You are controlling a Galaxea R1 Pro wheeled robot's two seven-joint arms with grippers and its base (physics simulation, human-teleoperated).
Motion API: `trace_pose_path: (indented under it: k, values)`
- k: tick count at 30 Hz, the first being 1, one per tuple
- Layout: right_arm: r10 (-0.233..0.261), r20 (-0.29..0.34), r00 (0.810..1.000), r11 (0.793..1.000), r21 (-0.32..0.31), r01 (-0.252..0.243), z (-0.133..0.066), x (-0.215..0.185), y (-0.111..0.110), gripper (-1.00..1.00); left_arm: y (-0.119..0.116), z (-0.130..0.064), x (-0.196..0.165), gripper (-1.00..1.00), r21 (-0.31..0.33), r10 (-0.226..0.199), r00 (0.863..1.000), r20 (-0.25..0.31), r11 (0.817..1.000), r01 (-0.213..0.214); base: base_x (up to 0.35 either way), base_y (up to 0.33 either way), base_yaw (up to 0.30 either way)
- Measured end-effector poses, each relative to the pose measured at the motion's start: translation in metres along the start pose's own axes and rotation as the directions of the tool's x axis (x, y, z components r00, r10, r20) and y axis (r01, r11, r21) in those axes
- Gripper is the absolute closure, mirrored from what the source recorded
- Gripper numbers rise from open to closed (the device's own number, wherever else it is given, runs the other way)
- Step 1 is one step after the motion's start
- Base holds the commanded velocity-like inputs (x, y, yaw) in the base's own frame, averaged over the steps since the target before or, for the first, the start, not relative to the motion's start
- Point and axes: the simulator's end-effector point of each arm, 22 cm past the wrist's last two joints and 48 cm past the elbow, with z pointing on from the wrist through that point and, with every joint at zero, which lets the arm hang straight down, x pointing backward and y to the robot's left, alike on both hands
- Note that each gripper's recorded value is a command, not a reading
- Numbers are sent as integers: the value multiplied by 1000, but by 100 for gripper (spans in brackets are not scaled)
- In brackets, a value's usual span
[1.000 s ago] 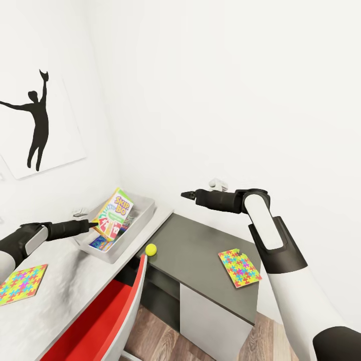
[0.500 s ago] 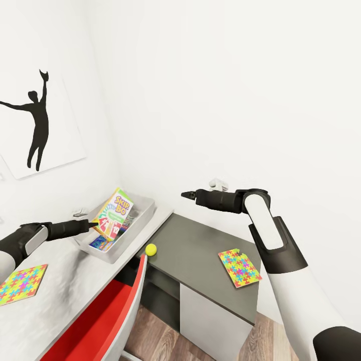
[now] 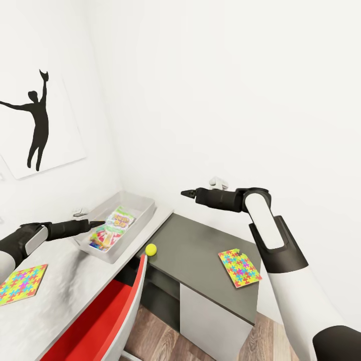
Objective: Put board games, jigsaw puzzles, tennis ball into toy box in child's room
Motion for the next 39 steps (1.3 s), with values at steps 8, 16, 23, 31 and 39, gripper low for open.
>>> trace_pose_path:
  k: [8, 16, 23, 31, 39]
  values:
    - [-12, 16, 1000, 1000, -7, 12, -4, -5, 5, -100, 0, 0, 0, -100, 1, 0, 1000, 0, 1000, 0, 0, 0, 0]
    - [-13, 16, 1000, 1000, -6, 13, -5, -5, 4, -100, 0, 0, 0, -100, 2, -4, 1000, 0, 1000, 4, 0, 0, 0]
    - [-10, 16, 1000, 1000, -7, 10, -5, -5, 3, -100, -4, -1, 0, -100, 20, -31, 999, -7, 999, 31, 0, 0, 0]
    - [-8, 16, 1000, 1000, -7, 8, -5, -6, 3, -100, -21, -6, 2, -100, 73, -119, 990, -75, 989, 125, 0, 0, 0]
    - [-7, 15, 1000, 1000, -9, 7, -5, -5, 3, -100, -62, -41, -37, -100, 192, -168, 978, -120, 963, 189, 0, 0, 0]
